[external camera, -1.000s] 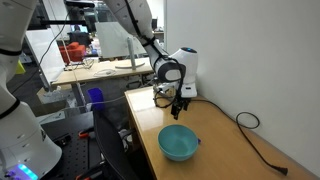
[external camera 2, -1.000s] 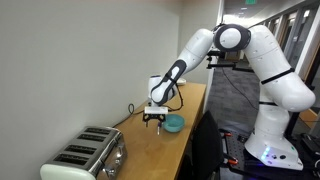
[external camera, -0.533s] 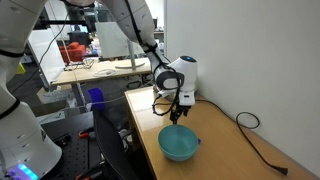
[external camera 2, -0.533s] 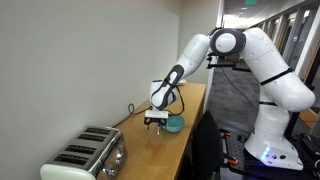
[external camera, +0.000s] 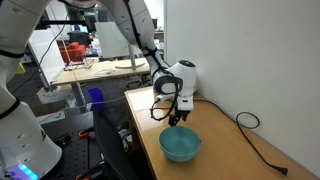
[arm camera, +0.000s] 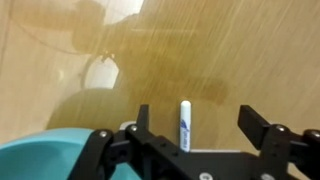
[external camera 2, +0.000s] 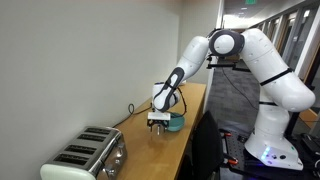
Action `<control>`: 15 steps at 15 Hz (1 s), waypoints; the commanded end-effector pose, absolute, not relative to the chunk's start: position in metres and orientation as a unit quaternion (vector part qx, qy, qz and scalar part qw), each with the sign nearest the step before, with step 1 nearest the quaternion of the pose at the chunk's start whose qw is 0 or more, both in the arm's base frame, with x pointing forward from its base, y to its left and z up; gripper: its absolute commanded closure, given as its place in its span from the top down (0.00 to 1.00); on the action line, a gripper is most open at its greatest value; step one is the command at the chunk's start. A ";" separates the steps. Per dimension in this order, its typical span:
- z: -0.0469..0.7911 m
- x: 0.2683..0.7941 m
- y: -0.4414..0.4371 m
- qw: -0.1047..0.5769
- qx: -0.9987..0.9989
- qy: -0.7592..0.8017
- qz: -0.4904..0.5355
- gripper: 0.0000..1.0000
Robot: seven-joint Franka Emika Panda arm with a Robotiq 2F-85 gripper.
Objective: Put the marker in the bowl
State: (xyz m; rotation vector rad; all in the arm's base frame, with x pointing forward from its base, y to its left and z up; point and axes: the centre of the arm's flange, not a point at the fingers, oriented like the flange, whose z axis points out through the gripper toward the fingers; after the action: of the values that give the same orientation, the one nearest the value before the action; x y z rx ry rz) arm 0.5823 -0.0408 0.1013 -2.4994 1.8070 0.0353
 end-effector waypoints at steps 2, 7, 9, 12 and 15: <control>0.095 0.574 -0.037 0.032 -0.811 0.584 0.001 0.64; 0.091 0.572 -0.035 0.027 -0.814 0.580 -0.004 0.23; 0.094 0.571 -0.037 0.026 -0.815 0.579 -0.006 0.08; 0.097 0.569 -0.039 0.025 -0.818 0.574 -0.010 0.00; 0.102 0.570 -0.038 0.026 -0.822 0.568 -0.021 0.03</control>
State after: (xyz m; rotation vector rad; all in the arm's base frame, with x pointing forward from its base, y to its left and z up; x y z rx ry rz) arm 0.5761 -0.0396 0.0943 -2.5157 1.7937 -0.0086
